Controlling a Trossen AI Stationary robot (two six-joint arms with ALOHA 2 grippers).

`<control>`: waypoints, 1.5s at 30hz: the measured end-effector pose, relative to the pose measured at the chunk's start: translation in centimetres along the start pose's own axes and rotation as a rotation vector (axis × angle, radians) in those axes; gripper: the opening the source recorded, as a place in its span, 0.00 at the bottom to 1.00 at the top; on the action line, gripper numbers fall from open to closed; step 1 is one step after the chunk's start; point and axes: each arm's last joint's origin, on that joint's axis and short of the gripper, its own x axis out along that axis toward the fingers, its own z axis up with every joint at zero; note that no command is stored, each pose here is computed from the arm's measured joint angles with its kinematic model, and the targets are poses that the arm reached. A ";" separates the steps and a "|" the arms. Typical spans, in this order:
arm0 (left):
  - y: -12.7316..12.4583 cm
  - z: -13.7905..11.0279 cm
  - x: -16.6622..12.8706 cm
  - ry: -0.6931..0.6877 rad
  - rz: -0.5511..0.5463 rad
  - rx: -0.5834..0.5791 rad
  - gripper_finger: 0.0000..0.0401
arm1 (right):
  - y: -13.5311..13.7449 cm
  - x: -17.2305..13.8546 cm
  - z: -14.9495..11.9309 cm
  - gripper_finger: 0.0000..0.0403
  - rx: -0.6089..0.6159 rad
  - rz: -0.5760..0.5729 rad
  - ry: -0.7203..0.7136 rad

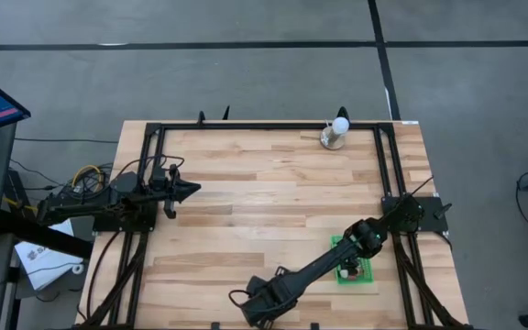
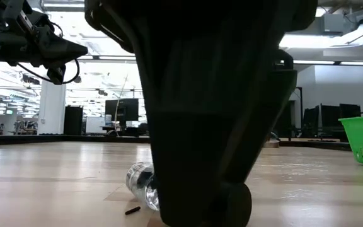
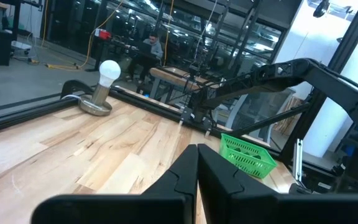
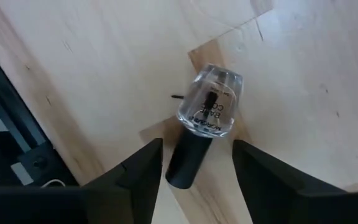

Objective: Pick & Place Nail Polish
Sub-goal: Put the transparent nail polish into the green bin

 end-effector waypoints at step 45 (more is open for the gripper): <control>0.0 0.0 0.0 0.000 0.000 0.000 0.01 | -3.3 -10.1 -3.0 0.10 -0.123 -0.237 0.066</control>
